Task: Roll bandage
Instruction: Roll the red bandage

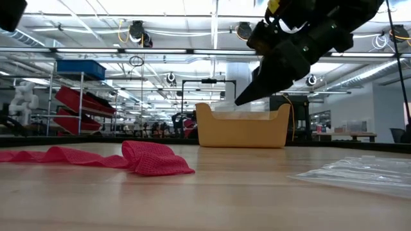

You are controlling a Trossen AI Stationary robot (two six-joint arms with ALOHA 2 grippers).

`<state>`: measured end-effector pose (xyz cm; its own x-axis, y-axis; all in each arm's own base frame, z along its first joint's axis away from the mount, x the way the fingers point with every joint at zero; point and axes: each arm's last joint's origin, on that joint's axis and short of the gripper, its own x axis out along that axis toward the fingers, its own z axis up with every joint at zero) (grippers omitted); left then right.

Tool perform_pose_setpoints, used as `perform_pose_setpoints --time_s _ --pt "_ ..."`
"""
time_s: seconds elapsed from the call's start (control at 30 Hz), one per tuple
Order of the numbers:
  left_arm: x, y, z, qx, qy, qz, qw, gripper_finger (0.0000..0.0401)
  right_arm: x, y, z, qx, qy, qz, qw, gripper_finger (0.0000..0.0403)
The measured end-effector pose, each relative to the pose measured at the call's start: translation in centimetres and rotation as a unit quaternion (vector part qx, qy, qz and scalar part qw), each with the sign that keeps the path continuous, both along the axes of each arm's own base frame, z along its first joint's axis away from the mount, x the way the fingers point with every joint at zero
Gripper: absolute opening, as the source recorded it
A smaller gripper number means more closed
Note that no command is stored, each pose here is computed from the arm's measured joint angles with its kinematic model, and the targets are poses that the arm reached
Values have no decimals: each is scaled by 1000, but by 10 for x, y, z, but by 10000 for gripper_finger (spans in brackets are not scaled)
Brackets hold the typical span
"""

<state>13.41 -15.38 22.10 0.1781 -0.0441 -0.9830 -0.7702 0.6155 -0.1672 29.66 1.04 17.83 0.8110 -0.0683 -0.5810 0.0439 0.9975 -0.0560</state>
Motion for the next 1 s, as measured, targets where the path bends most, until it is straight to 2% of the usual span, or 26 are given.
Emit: perform_pose_setpoints --time_s 0.23,0.47,0.63,0.73,0.87,1.0 --pt "-8 -13 0 -56 29 56 996 6 3 0 5 -24 -27 18 999 210" --pt "-7 -28 3 -123 -2 67 990 6 9 0 15 -51 -85 33 995 210" --pt "-1 -38 3 -153 -39 81 984 6 9 -1 13 -27 -79 17 996 210" --pt "4 -44 -2 -152 -50 83 984 6 8 -1 4 -7 -49 5 999 210" --pt "13 -55 -9 -157 -77 55 983 6 10 2 -11 19 -15 -10 1000 210" --pt "27 -69 -6 -121 -165 8 979 6 16 5 -32 48 6 -27 998 210"
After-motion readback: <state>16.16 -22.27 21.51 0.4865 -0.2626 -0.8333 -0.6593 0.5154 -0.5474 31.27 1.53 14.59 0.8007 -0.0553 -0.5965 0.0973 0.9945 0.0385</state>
